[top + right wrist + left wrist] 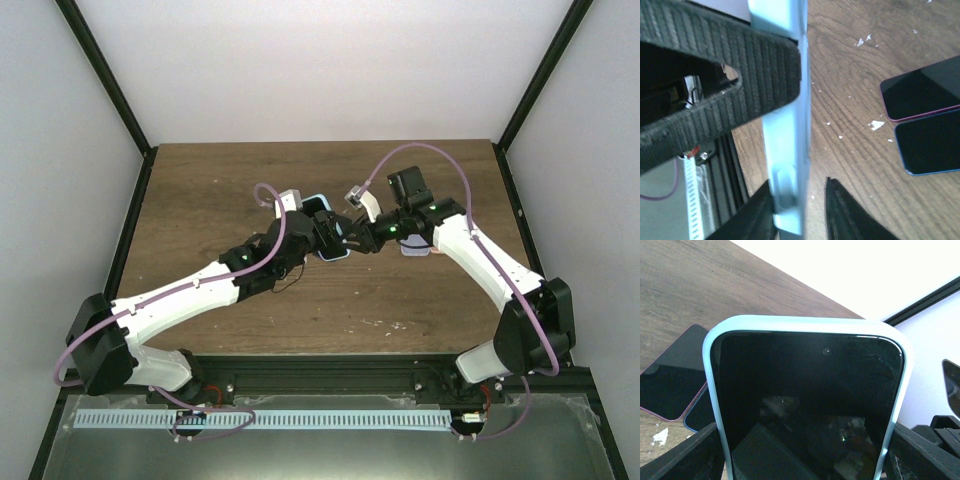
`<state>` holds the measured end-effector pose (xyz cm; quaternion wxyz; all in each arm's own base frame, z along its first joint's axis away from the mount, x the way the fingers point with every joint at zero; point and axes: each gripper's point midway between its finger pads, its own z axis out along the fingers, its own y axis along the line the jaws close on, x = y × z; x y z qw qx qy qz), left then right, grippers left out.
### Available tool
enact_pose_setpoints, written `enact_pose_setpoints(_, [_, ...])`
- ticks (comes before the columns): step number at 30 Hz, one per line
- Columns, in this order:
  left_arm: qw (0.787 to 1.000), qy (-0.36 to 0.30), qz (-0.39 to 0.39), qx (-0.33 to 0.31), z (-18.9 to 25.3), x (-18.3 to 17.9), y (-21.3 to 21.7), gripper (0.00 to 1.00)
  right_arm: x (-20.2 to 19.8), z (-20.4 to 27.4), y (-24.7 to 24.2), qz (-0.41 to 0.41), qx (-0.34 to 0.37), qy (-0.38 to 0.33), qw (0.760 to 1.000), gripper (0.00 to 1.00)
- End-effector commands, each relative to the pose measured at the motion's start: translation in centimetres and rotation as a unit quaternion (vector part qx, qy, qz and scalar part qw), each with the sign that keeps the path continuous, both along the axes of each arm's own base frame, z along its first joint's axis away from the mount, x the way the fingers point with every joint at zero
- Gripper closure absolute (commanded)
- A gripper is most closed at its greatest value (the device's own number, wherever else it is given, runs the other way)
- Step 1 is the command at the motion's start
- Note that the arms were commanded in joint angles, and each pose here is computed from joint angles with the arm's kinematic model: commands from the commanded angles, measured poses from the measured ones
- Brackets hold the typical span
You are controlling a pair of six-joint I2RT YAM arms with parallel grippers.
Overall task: Take the phone out of the phone case
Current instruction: Remove the phone case from the phone.
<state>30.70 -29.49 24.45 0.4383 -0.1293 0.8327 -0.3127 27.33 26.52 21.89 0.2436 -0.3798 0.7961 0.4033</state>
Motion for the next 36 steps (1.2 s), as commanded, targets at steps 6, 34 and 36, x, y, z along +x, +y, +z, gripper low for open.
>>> enact_pose_setpoints(6, [0.999,-0.022,0.024,-0.02,2.0,0.5,0.2,0.16,1.0,1.4,1.0,-0.002,0.004,-0.021,1.0,0.99])
enact_pose_setpoints(34, [0.896,-0.263,-0.334,-0.129,5.5,-8.5,1.4,0.23,-5.4,6.8,-0.1,0.125,0.145,-0.006,0.981,0.99])
enact_pose_setpoints(36, [0.892,-0.265,-0.341,-0.132,5.7,-8.4,1.0,0.26,-5.6,6.8,-0.1,0.132,0.15,-0.002,0.98,0.99])
